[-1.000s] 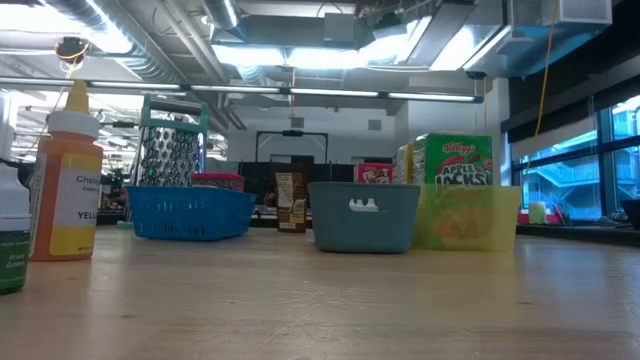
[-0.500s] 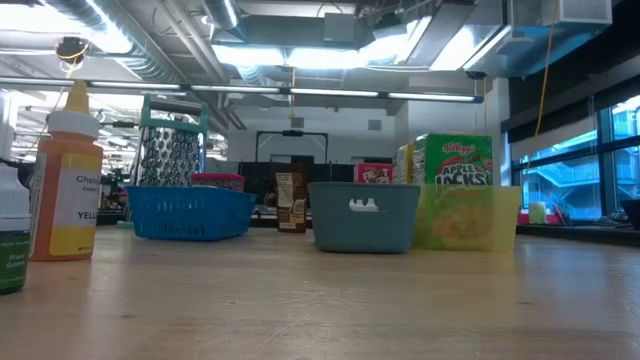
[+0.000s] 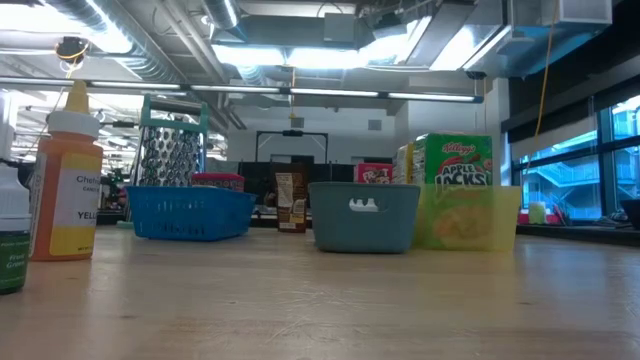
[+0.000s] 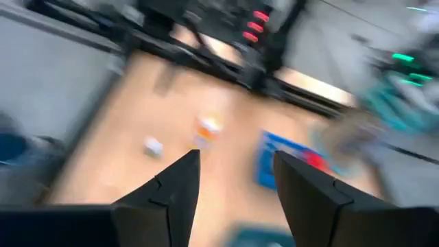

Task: Pick & Place Kitchen Items
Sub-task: Put the small green food coloring into the green bin

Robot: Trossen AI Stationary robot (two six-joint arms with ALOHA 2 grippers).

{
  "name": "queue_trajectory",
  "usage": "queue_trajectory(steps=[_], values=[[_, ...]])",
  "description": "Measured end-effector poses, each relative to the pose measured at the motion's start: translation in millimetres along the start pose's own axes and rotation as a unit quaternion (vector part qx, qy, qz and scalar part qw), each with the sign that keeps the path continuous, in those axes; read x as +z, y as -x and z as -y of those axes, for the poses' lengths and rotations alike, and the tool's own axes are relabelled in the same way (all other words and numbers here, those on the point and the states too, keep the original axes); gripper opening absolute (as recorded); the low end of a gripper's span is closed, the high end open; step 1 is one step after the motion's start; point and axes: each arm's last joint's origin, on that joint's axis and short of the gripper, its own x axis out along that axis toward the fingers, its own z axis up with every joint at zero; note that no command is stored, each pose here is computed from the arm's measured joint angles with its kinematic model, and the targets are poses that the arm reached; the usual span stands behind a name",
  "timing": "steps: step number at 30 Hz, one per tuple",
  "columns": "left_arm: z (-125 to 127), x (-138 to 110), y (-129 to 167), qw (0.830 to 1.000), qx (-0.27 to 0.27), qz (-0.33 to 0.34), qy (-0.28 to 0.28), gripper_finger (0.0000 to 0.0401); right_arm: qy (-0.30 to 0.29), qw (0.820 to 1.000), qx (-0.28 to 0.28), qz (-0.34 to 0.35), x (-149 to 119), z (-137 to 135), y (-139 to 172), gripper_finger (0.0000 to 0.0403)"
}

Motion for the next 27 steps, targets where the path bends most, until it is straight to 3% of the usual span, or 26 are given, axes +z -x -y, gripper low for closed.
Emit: queue_trajectory(steps=[5,8,14,18,27], values=[[-4,7,-18,0.999,0.019,0.01,0.025,0.0265,0.017,0.988,-0.148,-0.04,-16,18,45,0.0186],[-5,15,-26,0.999,0.015,0.015,0.032,0.0265,-0.003,0.979,-0.199,-0.048,-24,33,61,0.0186],[0,35,-23,0.999,-0.038,-0.009,0.031,0.0265,-0.014,0.975,-0.198,-0.1,-37,49,70,0.0186],[3,39,-21,0.999,-0.038,-0.001,0.017,0.0265,-0.028,0.973,-0.183,-0.14,-45,53,70,0.0186],[5,37,-16,0.999,-0.036,0.009,0.026,0.0265,-0.123,0.969,-0.133,-0.166,-47,48,68,0.0186]])
